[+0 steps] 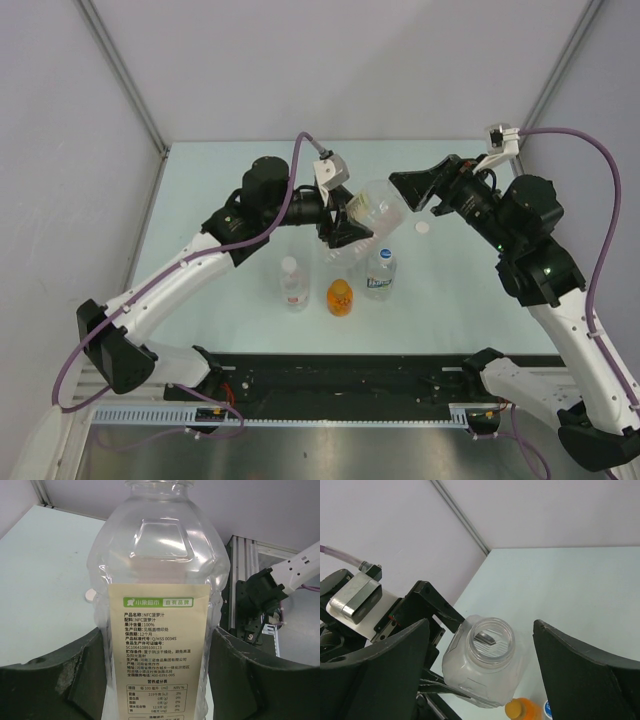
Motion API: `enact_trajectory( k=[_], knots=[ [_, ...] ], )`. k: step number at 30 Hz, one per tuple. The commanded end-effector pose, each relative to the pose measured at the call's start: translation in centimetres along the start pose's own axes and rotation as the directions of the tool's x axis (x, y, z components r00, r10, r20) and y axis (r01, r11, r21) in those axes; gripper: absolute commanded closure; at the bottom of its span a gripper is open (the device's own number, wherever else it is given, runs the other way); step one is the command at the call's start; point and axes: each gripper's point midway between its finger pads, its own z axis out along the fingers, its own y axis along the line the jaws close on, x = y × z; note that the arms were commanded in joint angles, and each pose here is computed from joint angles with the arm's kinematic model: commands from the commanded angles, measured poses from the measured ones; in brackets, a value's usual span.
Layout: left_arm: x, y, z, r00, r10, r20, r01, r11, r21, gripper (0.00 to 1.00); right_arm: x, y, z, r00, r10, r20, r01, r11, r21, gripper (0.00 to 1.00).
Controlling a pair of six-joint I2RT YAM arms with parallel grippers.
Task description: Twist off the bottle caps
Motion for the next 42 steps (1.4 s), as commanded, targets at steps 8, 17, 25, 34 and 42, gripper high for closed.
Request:
enact_trajectory(
  k=[8,17,25,34,42],
  knots=[
    [-4.3,-1.7,-0.7,0.989,0.106,0.107,-0.110,0.994,0.028,1.00,0.2,0.3,0.7,0.999,-0.023,-0.028,0.023,1.000,-0.019,0.18],
    [-4.6,-1.5,-0.8,0.986,0.118,0.115,-0.120,0.993,0.010,1.00,1.3,0.1,1.0,0.997,-0.026,-0.075,0.024,0.999,-0.023,0.33],
    [-5.3,-0.5,-1.3,0.982,0.136,0.127,-0.129,0.990,-0.064,0.76,1.3,0.1,0.7,0.996,-0.039,-0.076,0.038,0.999,-0.020,0.80],
    [-7.4,2.6,-4.5,0.963,0.217,0.157,-0.155,0.930,-0.334,0.00,-2.9,-0.9,-0.2,0.996,-0.036,0.082,0.032,0.998,0.051,1.00],
    [-8.0,7.9,-10.2,0.973,0.203,0.111,-0.070,0.715,-0.695,0.00,-10.7,-6.9,-1.5,0.924,-0.192,0.332,0.036,0.906,0.422,1.00]
  ],
)
